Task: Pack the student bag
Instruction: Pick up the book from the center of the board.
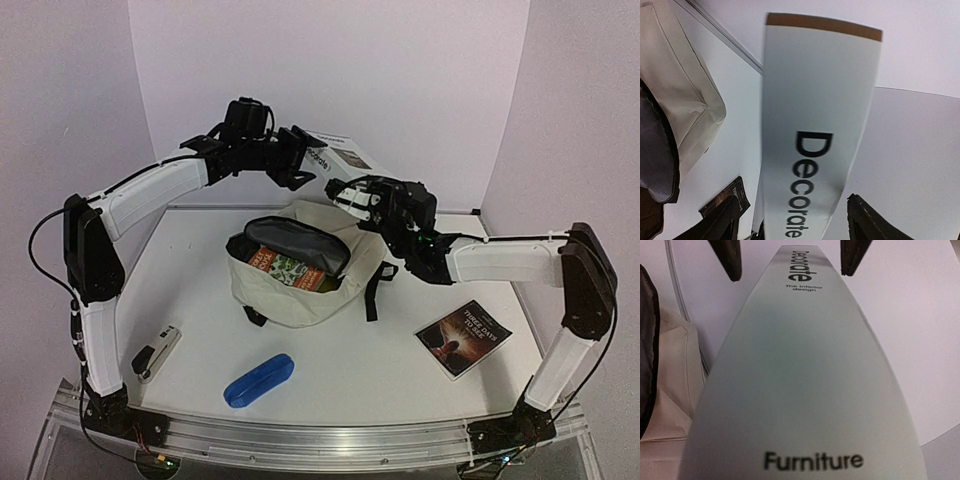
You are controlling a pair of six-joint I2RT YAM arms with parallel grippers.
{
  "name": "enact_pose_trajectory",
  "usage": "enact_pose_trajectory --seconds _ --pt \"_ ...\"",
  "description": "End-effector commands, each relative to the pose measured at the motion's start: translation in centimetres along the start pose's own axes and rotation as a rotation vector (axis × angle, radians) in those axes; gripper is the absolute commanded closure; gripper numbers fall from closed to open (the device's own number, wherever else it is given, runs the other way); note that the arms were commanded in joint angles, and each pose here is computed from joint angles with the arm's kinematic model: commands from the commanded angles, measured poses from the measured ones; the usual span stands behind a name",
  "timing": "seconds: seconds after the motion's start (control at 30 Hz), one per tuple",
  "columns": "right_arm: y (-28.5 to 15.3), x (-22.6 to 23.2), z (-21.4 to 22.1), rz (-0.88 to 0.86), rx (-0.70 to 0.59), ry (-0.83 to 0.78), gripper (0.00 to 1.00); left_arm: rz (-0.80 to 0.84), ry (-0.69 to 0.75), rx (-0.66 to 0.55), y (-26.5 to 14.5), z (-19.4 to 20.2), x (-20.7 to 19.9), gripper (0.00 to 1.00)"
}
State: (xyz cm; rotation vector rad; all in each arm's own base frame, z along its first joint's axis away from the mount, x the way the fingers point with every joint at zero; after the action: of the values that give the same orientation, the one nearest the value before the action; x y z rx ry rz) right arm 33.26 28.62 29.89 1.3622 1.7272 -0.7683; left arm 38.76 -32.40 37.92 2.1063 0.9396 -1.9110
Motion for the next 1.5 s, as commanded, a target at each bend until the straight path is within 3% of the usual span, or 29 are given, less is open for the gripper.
enact_pose_trajectory --seconds 0.0,0.13,0.37,0.53,0.6,0.77,0.83,1.0,1.13,1.3,1.47 --pt "0.1 -0.5 -1.0 0.073 -0.025 0.0 0.94 0.043 0.007 0.006 -0.4 0.3 -1.0 0.27" --pt "-0.1 -0.5 -1.3 0.071 -0.043 -0.002 0.94 0.039 -0.013 0.025 0.0 0.5 -0.5 0.28" --pt "-0.4 0.2 -1.7 0.068 -0.07 -0.05 0.94 0.006 -0.058 0.063 1.0 0.6 0.5 0.4" --pt "-0.6 0.5 -1.7 0.063 -0.083 -0.08 0.89 -0.033 -0.089 0.055 1.1 0.6 1.3 0.56" --pt "-0.6 0.5 -1.7 0.065 -0.084 -0.082 0.8 -0.043 -0.101 0.041 0.7 0.5 1.7 0.64" --pt "-1.3 -0.4 -1.7 -0.02 -0.087 -0.005 0.13 -0.033 -0.08 -0.065 -1.7 -0.2 2.0 0.74" --pt "-1.8 -0.8 -1.2 -0.117 -0.08 0.047 0.02 -0.045 -0.07 -0.118 -3.3 -0.9 2.2 0.78" --pt "-1.8 -0.2 0.5 -0.515 -0.005 0.144 0.02 -0.094 -0.037 -0.27 -7.8 -2.4 2.8 0.83" --pt "-1.3 0.4 -0.8 -0.795 -0.003 0.229 0.02 -0.162 0.008 -0.365 -11.0 -2.3 3.3 0.83" --pt "1.5 1.8 -3.6 -1.04 0.043 0.377 0.02 -0.197 -0.004 -0.485 -15.4 -1.3 4.9 0.86" --pt "3.9 4.6 -5.5 -1.156 0.114 0.422 0.02 -0.283 -0.042 -0.506 -17.9 0.0 6.1 0.88"
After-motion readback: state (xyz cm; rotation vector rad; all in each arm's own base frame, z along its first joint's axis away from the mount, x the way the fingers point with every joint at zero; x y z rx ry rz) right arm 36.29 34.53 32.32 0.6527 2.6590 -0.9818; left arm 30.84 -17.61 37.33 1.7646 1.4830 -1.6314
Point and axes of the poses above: each gripper's point midway between its finger pads, its own y axis out along the fingers, its own x axis along the line the jaws close on, z = x × y, the point moved 10 cm from there along -y, back along the fingers, and after that the axes turned 8 degrees about y, right-handed, at the moved point
